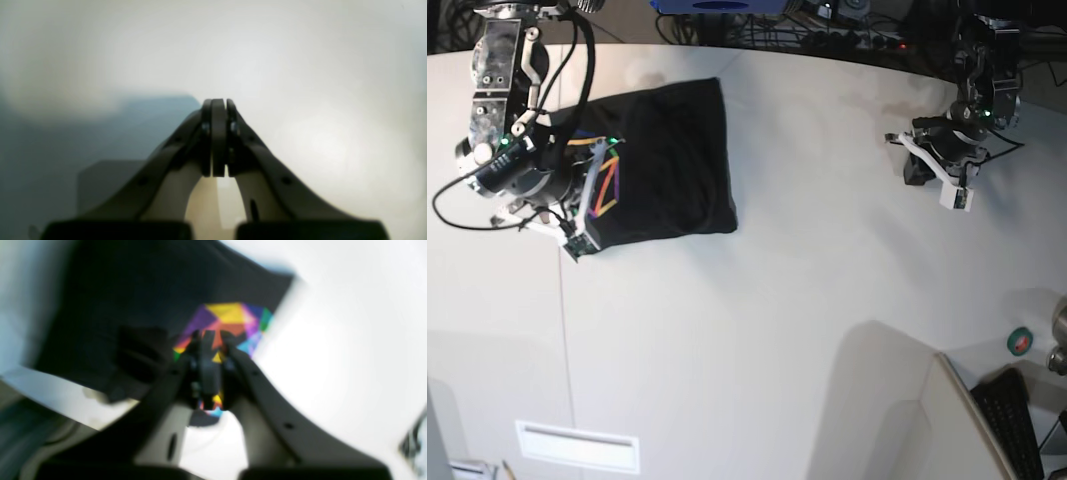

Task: Layout the t-shirt on the table in an organized manner, then fold the t-shirt properly
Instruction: 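Release with the left gripper and press the folded stack with the right gripper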

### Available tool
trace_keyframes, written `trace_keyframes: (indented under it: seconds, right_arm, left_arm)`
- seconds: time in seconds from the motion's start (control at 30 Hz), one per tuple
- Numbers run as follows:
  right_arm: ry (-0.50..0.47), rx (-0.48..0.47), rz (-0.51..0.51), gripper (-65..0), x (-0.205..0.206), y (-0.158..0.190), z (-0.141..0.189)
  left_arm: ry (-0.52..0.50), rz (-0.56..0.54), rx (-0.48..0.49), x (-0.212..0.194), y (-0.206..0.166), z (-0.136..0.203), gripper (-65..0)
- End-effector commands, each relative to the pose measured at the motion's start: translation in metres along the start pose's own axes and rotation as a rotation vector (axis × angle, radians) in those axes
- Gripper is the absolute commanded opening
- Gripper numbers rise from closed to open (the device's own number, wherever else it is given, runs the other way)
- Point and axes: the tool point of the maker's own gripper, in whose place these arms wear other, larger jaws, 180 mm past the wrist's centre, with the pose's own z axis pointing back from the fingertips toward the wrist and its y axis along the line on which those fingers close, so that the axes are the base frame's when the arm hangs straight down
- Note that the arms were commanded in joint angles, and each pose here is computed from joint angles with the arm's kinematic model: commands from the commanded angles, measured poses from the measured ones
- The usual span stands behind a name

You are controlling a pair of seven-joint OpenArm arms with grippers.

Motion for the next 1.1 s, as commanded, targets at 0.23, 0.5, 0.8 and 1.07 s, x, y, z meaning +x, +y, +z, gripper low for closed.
trace_keyframes:
  seconds: [0.23,0.5,0.8,1.07]
  right_arm:
    - [0.084,0.145,-0.011,-65.0,-0.026,0.04,-0.031]
    - [0.077,0.314,0.207,-65.0,-0.016,0.127,-0.027]
    - [-0.044,0.243,0.301,-65.0,0.028,0.121,0.007]
    - [0.007,0.15,0.143,-65.0,0.027,0.053,-0.024]
  left_arm:
    - [-0.037,-0.006,0.006,0.011,0.006,0.004,-65.0]
    - [-0.037,-0.005,0.005,0.011,0.005,0.004,-65.0]
    - [-0.037,-0.007,0.007,0.012,0.006,0.004,-65.0]
    - [-0.037,-0.007,0.007,0.012,0.006,0.004,-65.0]
